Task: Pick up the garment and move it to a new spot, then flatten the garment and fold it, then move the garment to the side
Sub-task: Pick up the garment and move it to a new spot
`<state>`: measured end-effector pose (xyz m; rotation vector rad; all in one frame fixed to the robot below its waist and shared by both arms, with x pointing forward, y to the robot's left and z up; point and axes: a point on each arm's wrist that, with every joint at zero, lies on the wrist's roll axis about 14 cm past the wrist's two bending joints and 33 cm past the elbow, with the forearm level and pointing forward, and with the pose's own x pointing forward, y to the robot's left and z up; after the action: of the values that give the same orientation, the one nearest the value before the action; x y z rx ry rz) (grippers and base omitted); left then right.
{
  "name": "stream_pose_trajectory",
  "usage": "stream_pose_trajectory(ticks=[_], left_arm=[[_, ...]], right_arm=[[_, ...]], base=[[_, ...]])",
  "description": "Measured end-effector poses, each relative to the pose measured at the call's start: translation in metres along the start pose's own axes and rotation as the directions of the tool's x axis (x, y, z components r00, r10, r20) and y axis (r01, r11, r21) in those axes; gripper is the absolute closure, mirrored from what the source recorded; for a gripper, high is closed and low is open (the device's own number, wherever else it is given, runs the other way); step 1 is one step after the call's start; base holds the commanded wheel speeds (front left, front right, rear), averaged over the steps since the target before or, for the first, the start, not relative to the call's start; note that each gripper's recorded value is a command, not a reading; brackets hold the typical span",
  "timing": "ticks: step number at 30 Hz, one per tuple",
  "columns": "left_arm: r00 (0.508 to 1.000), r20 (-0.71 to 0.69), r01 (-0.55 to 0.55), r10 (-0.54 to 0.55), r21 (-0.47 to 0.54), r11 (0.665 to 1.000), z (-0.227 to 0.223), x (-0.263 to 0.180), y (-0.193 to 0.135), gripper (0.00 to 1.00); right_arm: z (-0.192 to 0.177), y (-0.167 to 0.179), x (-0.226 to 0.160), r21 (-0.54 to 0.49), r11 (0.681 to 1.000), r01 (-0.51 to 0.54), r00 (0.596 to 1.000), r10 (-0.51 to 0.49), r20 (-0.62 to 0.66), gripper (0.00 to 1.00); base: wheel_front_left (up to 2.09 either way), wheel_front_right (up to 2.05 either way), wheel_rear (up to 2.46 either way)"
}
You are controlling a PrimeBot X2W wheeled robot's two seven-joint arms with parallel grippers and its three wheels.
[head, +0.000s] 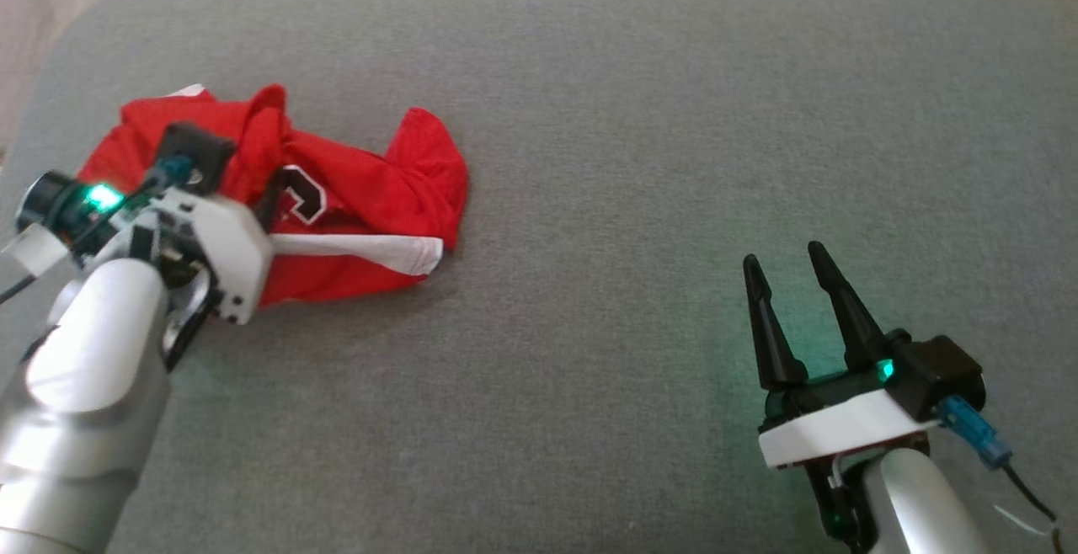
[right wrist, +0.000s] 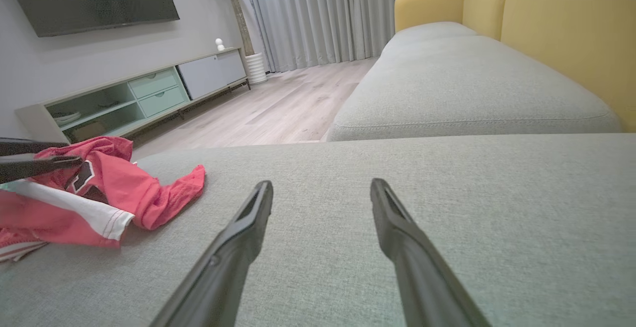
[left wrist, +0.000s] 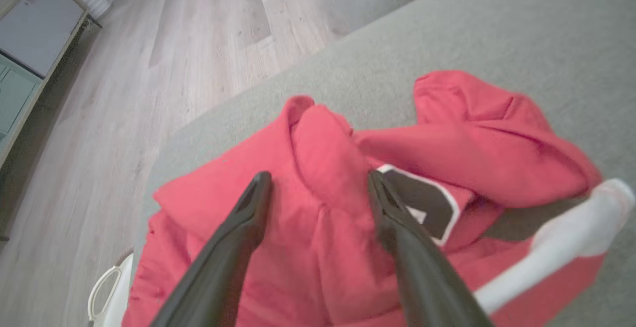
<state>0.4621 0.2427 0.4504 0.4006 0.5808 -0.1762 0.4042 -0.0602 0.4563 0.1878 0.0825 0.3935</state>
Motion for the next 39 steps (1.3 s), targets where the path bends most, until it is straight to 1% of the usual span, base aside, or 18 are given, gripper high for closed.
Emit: stream_pose_trajectory(ticks=[2,5,6,7,8,12,15,18,22,25,26,29,32,36,39], left_arm=[[0.999,-0.043,-0.001,0.001,0.0,1.0,-0.011,0.004,0.001,0.0],[0.998,-0.059,-0.001,0.0,-0.013,1.0,-0.016,0.007,0.001,0.0],[0.999,-0.054,-0.003,0.002,-0.014,1.0,-0.015,0.007,0.002,0.29],[0.999,-0.044,-0.004,0.003,-0.019,1.0,-0.014,0.006,0.002,0.84],[1.0,-0.028,-0.005,0.005,-0.023,1.0,-0.011,0.006,0.003,1.0],[0.997,0.073,-0.038,0.041,-0.042,0.998,0.01,-0.001,0.011,1.0],[0.975,0.207,-0.069,0.08,-0.056,0.996,0.042,-0.011,0.019,1.0],[0.932,0.349,-0.073,0.096,-0.077,0.994,0.081,-0.027,0.021,1.0],[0.86,0.506,-0.033,0.074,-0.09,0.995,0.131,-0.053,0.009,1.0],[0.804,0.594,0.004,0.037,-0.067,0.998,0.164,-0.071,-0.008,1.0],[0.804,0.594,0.004,0.037,-0.067,0.998,0.164,-0.071,-0.008,1.0],[0.765,0.643,0.062,-0.029,-0.029,0.998,0.188,-0.083,-0.037,1.0],[0.737,0.668,0.129,-0.106,0.015,0.992,0.206,-0.089,-0.069,1.0],[0.715,0.664,0.227,-0.218,0.075,0.971,0.221,-0.089,-0.113,1.0],[0.705,0.645,0.294,-0.297,0.115,0.949,0.226,-0.081,-0.145,1.0]], right_arm=[[0.001,-0.004,0.0,0.0,1.0,0.011,1.0,-0.011,0.002,0.0],[0.002,-0.007,-0.001,0.005,1.0,0.021,1.0,-0.021,0.006,0.0],[0.003,-0.007,-0.001,0.005,1.0,0.022,1.0,-0.022,0.008,0.0],[0.003,-0.007,-0.001,0.004,1.0,0.023,1.0,-0.023,0.01,0.0],[0.004,-0.007,-0.002,0.003,1.0,0.023,1.0,-0.023,0.012,0.0],[0.009,-0.005,-0.003,-0.004,1.0,0.019,1.0,-0.019,0.023,0.0],[0.015,-0.004,-0.004,-0.01,1.0,0.017,0.999,-0.016,0.038,0.0],[0.02,-0.003,-0.007,-0.017,1.0,0.019,0.999,-0.019,0.05,0.0],[0.028,-0.004,-0.012,-0.026,0.999,0.027,0.997,-0.025,0.07,0.0],[0.032,-0.006,-0.015,-0.03,0.999,0.035,0.996,-0.032,0.08,0.0],[0.032,-0.006,-0.015,-0.03,0.999,0.035,0.996,-0.032,0.08,0.0],[0.034,-0.009,-0.019,-0.03,0.998,0.049,0.995,-0.047,0.086,0.0],[0.035,-0.017,-0.024,-0.017,0.997,0.075,0.993,-0.073,0.09,0.0],[0.035,-0.026,-0.032,0.002,0.994,0.11,0.99,-0.11,0.094,0.0],[0.039,-0.036,-0.039,0.017,0.989,0.144,0.984,-0.145,0.107,0.0]], base=[[0.0,0.0,0.0],[0.0,0.0,0.0],[0.0,0.0,0.0],[0.0,0.0,0.0],[0.0,0.0,0.0],[0.0,0.0,0.0],[0.0,0.0,0.0],[0.0,0.0,0.0],[0.0,0.0,0.0],[0.0,0.0,0.0],[0.0,0.0,0.0],[0.0,0.0,0.0],[0.0,0.0,0.0],[0.0,0.0,0.0],[0.0,0.0,0.0]])
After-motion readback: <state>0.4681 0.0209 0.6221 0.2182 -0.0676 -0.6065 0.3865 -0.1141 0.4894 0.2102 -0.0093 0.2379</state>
